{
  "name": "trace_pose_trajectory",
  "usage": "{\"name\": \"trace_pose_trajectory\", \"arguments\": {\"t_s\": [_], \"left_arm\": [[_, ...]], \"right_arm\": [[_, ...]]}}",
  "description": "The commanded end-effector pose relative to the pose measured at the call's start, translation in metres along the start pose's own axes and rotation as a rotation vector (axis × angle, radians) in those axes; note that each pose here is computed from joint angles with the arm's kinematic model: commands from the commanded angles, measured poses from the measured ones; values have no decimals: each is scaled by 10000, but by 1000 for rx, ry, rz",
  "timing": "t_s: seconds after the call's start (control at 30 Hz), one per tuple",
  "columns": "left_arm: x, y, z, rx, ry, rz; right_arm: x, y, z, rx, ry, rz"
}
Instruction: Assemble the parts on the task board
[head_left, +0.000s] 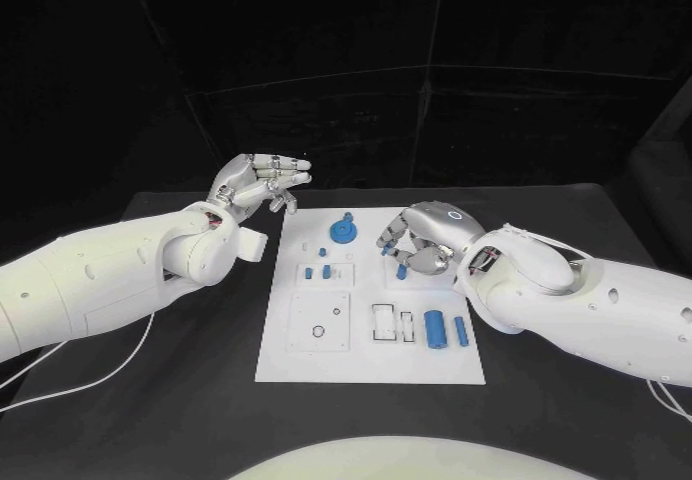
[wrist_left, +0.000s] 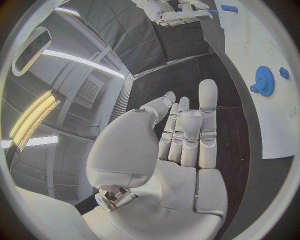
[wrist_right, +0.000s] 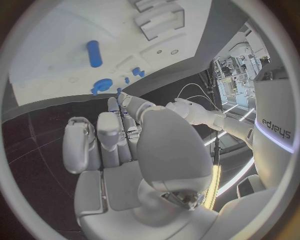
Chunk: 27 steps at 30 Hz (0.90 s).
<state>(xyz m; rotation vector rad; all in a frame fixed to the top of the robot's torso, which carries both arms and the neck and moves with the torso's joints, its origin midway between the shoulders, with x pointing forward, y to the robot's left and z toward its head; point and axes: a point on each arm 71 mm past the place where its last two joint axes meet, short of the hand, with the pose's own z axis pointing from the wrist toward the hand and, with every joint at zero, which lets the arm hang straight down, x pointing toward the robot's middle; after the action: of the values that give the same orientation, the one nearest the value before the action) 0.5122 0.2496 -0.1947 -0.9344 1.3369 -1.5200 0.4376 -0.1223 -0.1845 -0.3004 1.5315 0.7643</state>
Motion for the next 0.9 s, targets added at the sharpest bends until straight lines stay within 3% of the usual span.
{"name": "trace_pose_trajectory", "arguments": {"t_s": [0.03,0.3,0.57,0.9], "left_arm": [[32,-11,11,3,14,-14],[89,-9,31,3,25,-20],[113,-10,35,3,30,-23],[135,-7,45,2,36,-26]], "right_arm": [[26,117,56,-38,12,23],[304,359,156,-104,78,49],[598,436,161,-121,161,55],[770,516,197,-138,184,63]]}}
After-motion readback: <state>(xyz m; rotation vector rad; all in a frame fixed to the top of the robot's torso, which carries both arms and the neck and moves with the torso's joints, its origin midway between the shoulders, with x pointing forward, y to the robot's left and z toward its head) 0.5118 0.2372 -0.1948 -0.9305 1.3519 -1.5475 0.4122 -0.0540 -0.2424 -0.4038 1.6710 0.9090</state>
